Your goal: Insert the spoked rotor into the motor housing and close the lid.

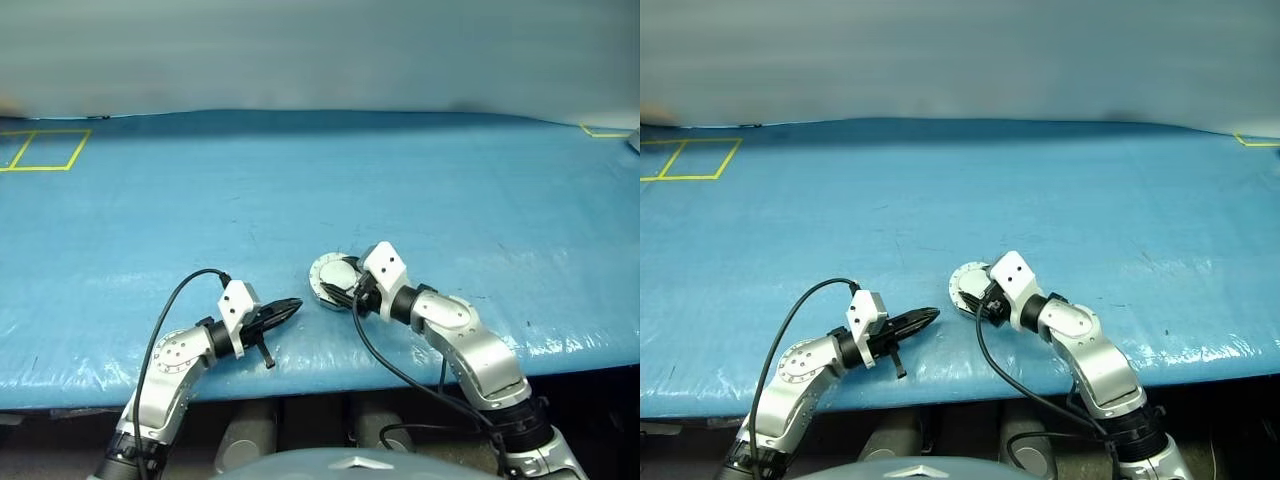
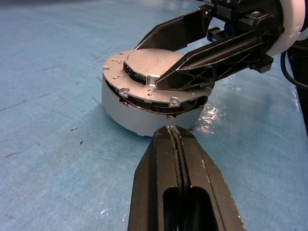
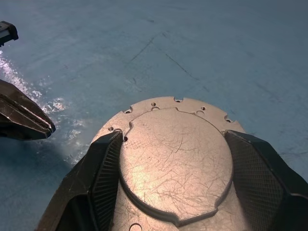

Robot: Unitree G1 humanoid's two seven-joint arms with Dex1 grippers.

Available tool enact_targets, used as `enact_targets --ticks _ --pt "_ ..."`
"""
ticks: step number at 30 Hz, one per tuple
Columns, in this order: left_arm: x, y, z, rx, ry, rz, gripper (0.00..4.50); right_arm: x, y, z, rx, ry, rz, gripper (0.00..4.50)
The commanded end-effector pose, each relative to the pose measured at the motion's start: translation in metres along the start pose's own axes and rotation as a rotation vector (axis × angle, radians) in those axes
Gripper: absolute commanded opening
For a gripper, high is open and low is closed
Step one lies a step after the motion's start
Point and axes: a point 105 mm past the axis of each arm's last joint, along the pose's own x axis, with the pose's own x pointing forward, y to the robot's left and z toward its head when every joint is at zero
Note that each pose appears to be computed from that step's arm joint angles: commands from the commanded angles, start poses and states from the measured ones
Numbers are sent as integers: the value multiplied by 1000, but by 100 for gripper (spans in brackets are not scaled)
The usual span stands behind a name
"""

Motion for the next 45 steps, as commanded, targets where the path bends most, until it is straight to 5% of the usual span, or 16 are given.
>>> enact_targets --ticks 1,16,28,37,45 --pt "3 -2 9 30 -24 -15 0 0 -4 -6 8 9 -10 304" --pt "2 1 8 33 -17 -13 0 8 -1 -17 39 22 -57 304" --pt "3 3 8 35 -23 -2 0 0 -2 -65 6 210 -91 304" --pt "25 20 21 -34 -92 34 0 0 13 -58 41 176 -23 304" --pt "40 28 4 5 -7 7 0 -3 12 -56 46 165 -46 304"
